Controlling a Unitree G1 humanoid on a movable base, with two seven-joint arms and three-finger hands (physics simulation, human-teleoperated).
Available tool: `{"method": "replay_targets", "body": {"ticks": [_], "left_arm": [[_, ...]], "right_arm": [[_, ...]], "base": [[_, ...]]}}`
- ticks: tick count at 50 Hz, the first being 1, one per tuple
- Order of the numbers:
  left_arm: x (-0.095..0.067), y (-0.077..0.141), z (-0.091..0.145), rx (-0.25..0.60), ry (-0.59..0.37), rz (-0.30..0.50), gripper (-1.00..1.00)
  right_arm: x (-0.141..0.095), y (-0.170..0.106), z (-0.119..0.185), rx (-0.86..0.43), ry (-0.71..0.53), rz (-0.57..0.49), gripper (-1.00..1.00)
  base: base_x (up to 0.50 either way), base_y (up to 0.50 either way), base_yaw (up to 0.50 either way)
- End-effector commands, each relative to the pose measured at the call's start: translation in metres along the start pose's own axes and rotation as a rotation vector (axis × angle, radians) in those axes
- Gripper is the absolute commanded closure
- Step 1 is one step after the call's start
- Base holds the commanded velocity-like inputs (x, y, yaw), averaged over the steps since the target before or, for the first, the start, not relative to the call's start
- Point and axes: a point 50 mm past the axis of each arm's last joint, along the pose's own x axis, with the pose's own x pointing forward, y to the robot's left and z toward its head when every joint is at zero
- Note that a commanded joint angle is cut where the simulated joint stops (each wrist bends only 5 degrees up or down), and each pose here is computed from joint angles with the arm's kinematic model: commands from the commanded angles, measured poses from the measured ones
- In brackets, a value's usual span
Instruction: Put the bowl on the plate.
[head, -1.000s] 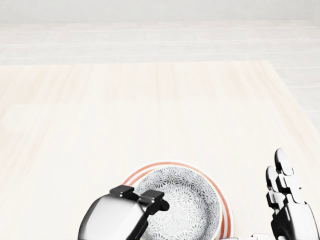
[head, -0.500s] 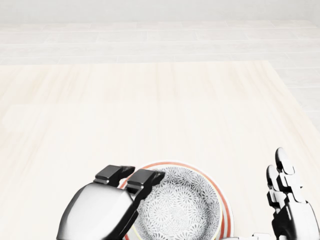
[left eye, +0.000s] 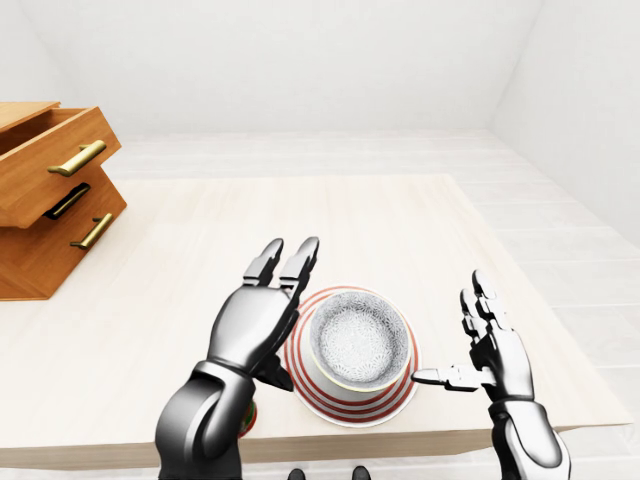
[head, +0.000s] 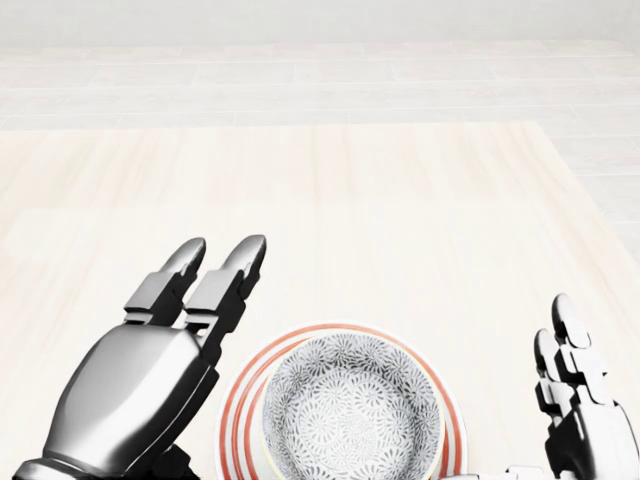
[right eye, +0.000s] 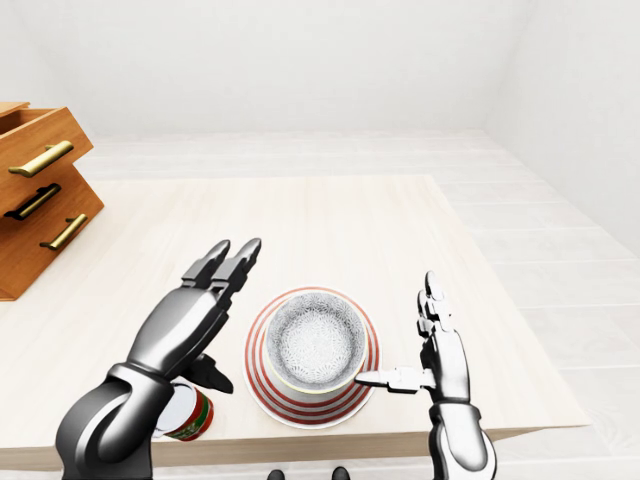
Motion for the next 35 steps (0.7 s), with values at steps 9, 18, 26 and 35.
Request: {"method": "replay_targets", "body": {"ticks": [9,18,26,35], "left_arm": [[-0.002,0.026,-0.019,-0.041,0.021,0.119,-1.00],[-0.006,0.044,-0.024,-0.015,0.023,0.201,-1.00],[-0.012,0.057,-0.031,-0.016,0.027,0.255,-1.00],[-0.018,0.055,-0.040,-0.040,0.046,0.238,-1.00]], "right_arm": [[-0.003,-0.001,0.002,-0.005,-0.002,-0.001,-1.00],[-0.002,-0.001,0.003,-0.008,-0.002,-0.001,-1.00],[-0.005,-0.002,0.007,-0.011,-0.004,-0.003,-1.00],[-0.007,-0.005,0.013,-0.021,-0.023,-0.010,-1.00]], "base": [[0.00,0.00,0.00],[0.00,0.00,0.00],[0.00,0.00,0.00],[0.00,0.00,0.00]]}}
